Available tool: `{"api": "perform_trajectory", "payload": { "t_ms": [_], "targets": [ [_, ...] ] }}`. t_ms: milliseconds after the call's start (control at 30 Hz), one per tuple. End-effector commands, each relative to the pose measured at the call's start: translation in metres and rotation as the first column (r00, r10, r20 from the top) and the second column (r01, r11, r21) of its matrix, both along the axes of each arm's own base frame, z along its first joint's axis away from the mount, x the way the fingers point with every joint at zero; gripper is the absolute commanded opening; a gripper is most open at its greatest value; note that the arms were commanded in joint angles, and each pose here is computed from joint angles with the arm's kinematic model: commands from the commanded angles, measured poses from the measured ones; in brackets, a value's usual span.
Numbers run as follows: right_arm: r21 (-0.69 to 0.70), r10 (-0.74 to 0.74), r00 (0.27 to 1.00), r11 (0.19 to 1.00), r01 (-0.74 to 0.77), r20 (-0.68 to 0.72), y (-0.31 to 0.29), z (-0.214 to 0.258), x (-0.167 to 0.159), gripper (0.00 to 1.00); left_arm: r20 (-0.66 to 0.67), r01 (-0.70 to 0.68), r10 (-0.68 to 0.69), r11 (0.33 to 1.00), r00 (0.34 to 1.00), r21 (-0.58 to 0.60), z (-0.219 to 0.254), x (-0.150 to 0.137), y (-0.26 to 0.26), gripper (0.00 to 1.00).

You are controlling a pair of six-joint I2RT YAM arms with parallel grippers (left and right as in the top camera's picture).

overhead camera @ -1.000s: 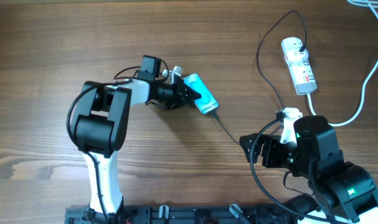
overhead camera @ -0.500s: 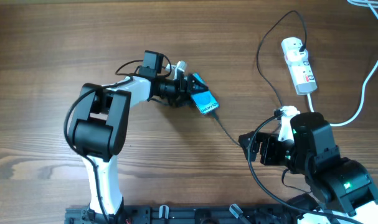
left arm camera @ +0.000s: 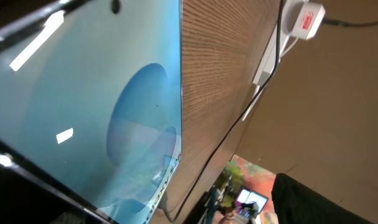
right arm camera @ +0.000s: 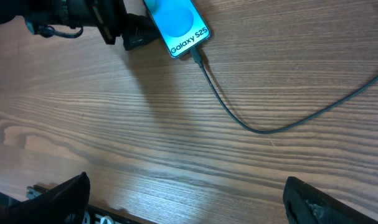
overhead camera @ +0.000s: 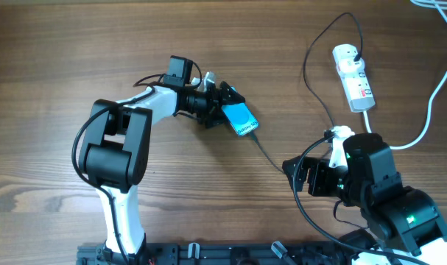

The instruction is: Plug charger to phone and switch on socket

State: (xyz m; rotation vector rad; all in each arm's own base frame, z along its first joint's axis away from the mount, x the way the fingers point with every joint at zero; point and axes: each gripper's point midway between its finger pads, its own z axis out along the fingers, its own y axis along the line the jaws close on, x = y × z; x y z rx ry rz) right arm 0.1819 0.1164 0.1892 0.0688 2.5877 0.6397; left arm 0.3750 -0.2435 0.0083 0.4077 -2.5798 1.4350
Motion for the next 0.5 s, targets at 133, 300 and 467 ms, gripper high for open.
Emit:
{"api": "perform_trajectory", "payload": {
  "t_ms": [133, 300, 467],
  "targets": [
    [-0.009, -0.017, 1.000, 1.000, 0.017, 0.017, -0.0028, 0.0062, 0.0036, 0.99, -0.213, -0.028, 0.301, 0.635, 0.930, 0.772, -0.1800, -0.0928, 0.1483, 0.91],
    [-0.009, -0.017, 1.000, 1.000, 0.017, 0.017, -0.0028, 0.0060, 0.0036, 0.99, -0.212, -0.030, 0.304, 0.633, 0.929, 0.774, -0.1802, -0.0924, 0.1487, 0.92],
    [-0.017, -0.017, 1.000, 1.000, 0.017, -0.004, -0.0022, 0.0013, 0.0050, 1.00, -0.209, -0.034, 0.306, 0.632, 0.929, 0.774, -0.1803, -0.0916, 0.1486, 0.92]
  ]
}}
